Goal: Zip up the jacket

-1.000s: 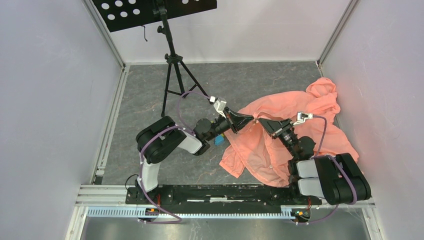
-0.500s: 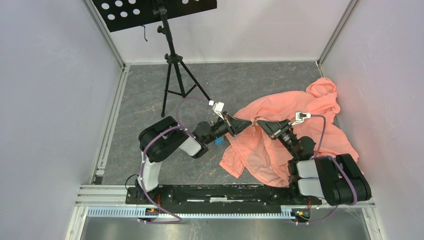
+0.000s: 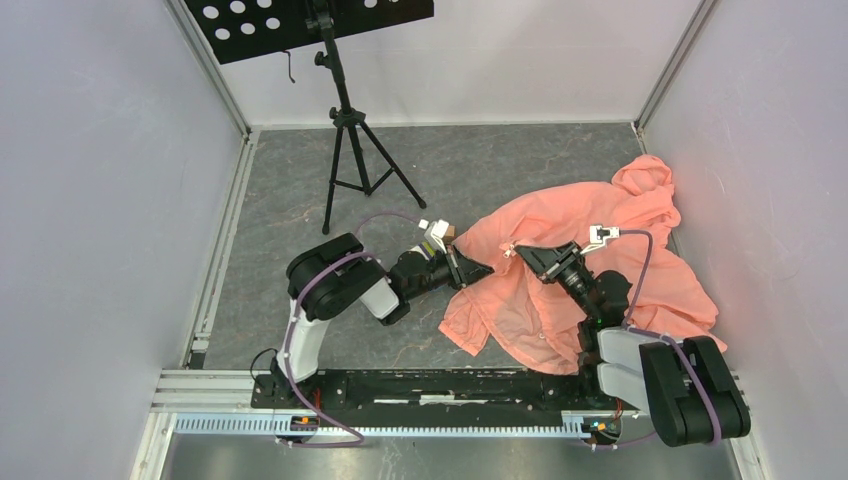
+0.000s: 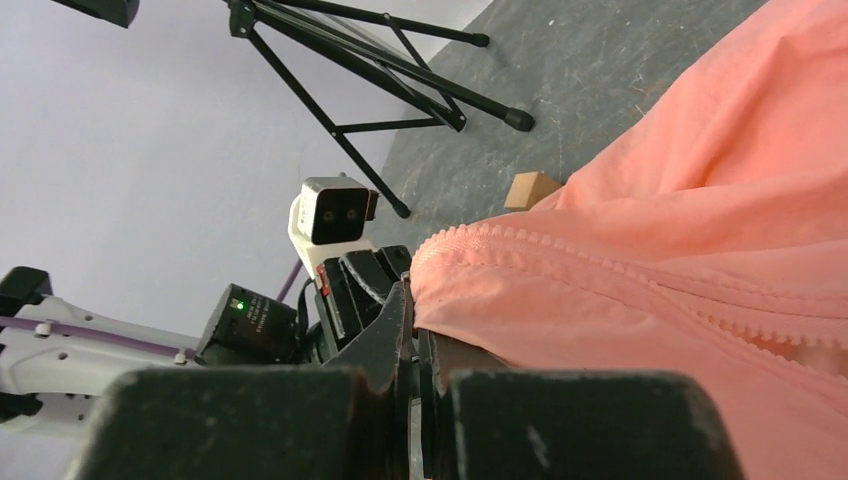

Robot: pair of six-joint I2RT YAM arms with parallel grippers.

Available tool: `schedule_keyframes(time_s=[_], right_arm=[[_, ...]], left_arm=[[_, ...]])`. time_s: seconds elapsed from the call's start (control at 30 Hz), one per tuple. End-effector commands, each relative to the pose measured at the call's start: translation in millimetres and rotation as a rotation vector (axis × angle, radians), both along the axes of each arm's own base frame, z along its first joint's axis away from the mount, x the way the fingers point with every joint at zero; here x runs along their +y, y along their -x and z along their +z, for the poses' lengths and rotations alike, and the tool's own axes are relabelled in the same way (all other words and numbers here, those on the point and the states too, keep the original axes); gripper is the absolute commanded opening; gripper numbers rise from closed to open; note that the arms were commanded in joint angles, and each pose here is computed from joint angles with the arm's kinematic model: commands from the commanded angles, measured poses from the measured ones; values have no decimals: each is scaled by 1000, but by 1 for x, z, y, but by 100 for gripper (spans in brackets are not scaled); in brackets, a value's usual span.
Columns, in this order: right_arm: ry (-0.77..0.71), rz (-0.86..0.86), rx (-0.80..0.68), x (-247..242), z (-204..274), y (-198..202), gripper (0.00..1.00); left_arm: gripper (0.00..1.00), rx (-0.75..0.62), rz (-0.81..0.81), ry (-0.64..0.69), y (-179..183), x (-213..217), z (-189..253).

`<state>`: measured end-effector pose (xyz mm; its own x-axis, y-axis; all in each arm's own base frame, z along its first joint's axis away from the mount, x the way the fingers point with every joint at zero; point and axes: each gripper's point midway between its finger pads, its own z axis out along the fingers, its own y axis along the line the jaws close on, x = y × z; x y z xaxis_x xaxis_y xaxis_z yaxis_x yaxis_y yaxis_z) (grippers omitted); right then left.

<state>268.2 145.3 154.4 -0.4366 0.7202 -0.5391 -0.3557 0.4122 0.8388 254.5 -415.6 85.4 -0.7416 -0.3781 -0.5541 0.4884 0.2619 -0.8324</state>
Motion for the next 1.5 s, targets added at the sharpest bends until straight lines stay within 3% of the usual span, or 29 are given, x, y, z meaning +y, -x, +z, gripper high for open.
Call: schedule_keyframes(time_s=[0.0,0.2,0.33,0.37,0.4,0.67,0.8,1.03,1.23,1.47], right_arm=[[91,14,185,-7,-82,56,0],[105,53,148,-3,-79,63,0],[97,73,121,0,-74,66,0],[96,75,121,0,-74,67,0],[95,76,117,0,-73,66,0],[77,84,91,2,-64,65,0],[76,80,91,1,-63,64,0],[72,82,88,2,-61,63,0],[70,84,86,2,-61,63,0],[76,82,90,2,-62,62,0]], left_arm=[[6,19,-25,-7,12,4,18],[46,61,-62,-15,21,10,41],[64,99,-86,36,5,16,65],[75,98,-96,46,1,15,70],[79,83,-104,58,-2,14,76],[78,9,-208,103,-16,-5,98],[63,-1,-251,123,-14,-10,98],[65,-20,-292,152,-5,-11,93],[45,1,-304,197,-5,-14,91],[35,-5,-299,208,-6,-13,93]])
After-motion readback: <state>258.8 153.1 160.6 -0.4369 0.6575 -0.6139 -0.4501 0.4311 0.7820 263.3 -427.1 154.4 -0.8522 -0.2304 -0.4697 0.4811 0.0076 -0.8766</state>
